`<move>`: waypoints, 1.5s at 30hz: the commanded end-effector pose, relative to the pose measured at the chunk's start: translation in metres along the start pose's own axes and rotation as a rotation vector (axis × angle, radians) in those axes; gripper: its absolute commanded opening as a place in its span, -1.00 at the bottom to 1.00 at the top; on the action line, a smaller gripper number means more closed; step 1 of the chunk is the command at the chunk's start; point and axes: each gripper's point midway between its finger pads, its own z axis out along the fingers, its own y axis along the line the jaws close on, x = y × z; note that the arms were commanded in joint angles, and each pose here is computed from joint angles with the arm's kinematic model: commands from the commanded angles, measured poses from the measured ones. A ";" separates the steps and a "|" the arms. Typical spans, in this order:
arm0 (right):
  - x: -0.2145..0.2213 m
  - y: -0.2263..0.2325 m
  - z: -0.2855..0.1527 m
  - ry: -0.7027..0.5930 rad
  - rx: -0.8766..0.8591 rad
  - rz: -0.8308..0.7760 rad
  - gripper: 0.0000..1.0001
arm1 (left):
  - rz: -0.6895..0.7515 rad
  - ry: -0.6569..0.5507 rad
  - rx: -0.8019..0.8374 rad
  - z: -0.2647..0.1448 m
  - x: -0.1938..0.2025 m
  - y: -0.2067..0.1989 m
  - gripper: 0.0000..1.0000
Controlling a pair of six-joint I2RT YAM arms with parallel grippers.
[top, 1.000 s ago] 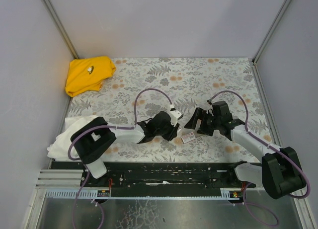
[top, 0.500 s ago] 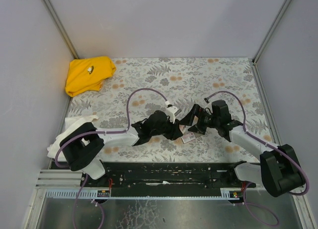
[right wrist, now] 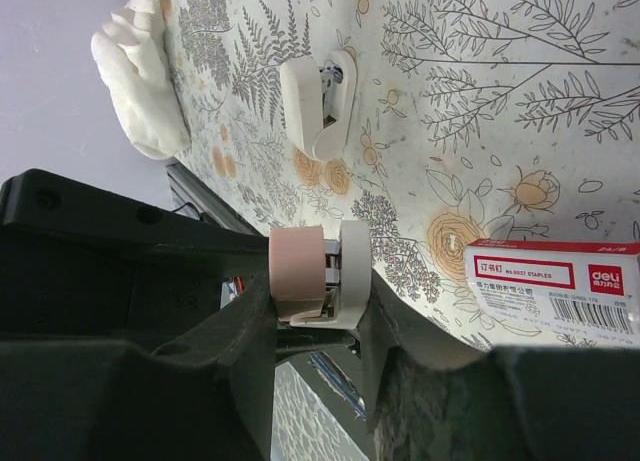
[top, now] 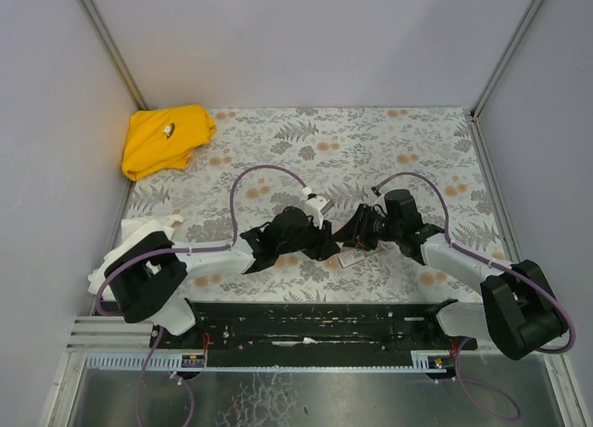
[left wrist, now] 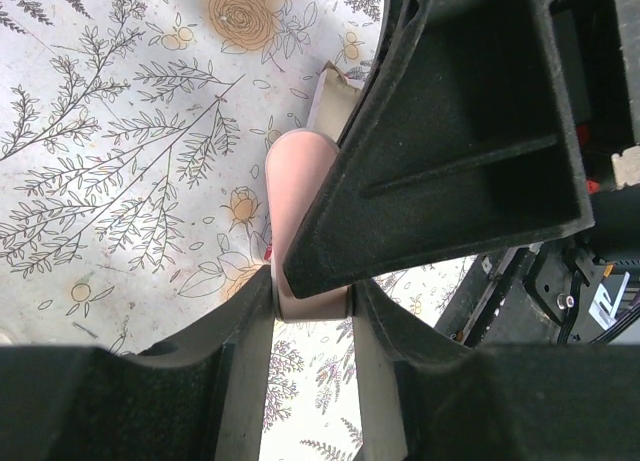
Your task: Load the staples into the stapler
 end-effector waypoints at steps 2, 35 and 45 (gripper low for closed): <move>-0.017 0.026 -0.004 -0.063 -0.050 -0.072 -0.34 | 0.010 -0.091 0.051 -0.006 -0.023 -0.016 -1.00; -0.036 0.027 -0.016 -0.160 -0.006 -0.134 0.87 | 0.000 -0.061 -0.036 -0.010 -0.017 -0.001 -1.00; -0.058 0.002 -0.041 -0.283 0.201 -0.216 0.91 | -0.044 0.039 -0.446 -0.003 0.006 0.073 -1.00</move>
